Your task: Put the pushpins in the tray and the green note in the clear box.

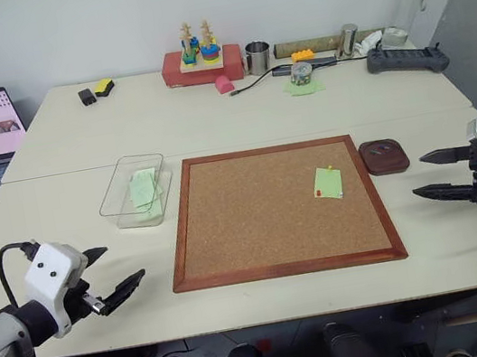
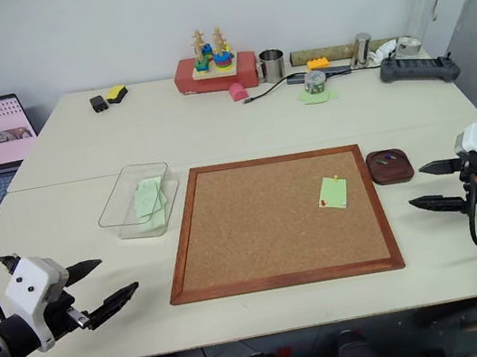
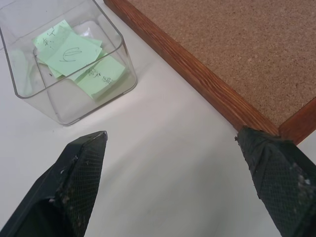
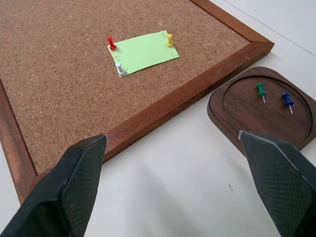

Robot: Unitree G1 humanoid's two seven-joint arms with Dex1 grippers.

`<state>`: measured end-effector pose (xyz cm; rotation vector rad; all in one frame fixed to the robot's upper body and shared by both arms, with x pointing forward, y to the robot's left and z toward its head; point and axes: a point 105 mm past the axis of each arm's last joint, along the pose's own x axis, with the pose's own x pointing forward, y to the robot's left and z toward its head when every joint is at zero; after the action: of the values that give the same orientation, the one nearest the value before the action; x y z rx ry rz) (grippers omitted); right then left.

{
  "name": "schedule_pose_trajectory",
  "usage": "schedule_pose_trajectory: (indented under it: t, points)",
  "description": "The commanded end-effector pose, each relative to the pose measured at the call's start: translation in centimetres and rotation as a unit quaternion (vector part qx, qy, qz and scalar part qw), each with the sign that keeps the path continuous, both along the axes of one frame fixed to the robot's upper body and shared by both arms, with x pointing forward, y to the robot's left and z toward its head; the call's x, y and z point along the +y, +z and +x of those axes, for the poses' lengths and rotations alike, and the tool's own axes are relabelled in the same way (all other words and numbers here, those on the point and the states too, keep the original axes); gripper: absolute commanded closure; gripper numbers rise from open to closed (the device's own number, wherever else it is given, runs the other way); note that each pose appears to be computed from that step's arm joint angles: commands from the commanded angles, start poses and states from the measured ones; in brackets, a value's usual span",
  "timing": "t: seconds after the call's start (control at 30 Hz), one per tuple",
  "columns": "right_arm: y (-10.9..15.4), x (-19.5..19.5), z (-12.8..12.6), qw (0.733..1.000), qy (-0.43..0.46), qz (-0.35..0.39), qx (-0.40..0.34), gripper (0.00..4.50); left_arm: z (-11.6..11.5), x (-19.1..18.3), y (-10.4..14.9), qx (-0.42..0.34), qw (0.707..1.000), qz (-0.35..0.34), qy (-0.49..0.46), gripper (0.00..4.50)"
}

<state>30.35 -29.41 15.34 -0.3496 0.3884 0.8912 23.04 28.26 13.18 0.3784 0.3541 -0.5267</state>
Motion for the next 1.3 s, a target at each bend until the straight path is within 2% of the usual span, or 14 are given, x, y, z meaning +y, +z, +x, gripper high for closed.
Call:
schedule_pose_trajectory:
  t: [0.03,0.43,0.67,0.9,1.2,1.23,1.3]
  points:
    - [1.8,-0.1,0.1,0.999,0.0,-0.004,-0.037,0.0,0.4,-0.2,1.3,-0.023,1.0,-0.007,-0.01,0.04]
    - [1.9,0.3,-0.1,0.999,0.0,0.005,-0.045,0.0,0.4,-2.3,1.7,-0.021,0.997,-0.05,-0.052,0.04]
    - [2.0,1.0,-0.5,0.999,0.004,0.015,-0.048,0.0,0.8,-5.3,2.7,-0.026,0.991,-0.071,-0.107,0.04]
    - [2.2,3.2,-0.9,0.997,0.019,0.042,-0.058,0.0,3.4,-9.5,3.5,-0.061,0.985,-0.06,-0.149,1.24]
    - [1.5,7.0,-0.4,0.991,0.015,0.103,-0.078,0.0,6.3,-16.1,1.4,-0.056,0.97,-0.089,-0.219,2.93]
    - [1.3,7.5,-0.1,0.991,0.016,0.11,-0.079,0.0,6.8,-17.0,0.8,-0.056,0.968,-0.087,-0.228,3.01]
    - [1.0,8.4,0.5,0.99,0.018,0.117,-0.081,0.0,7.7,-18.7,-0.1,-0.055,0.964,-0.095,-0.241,3.45]
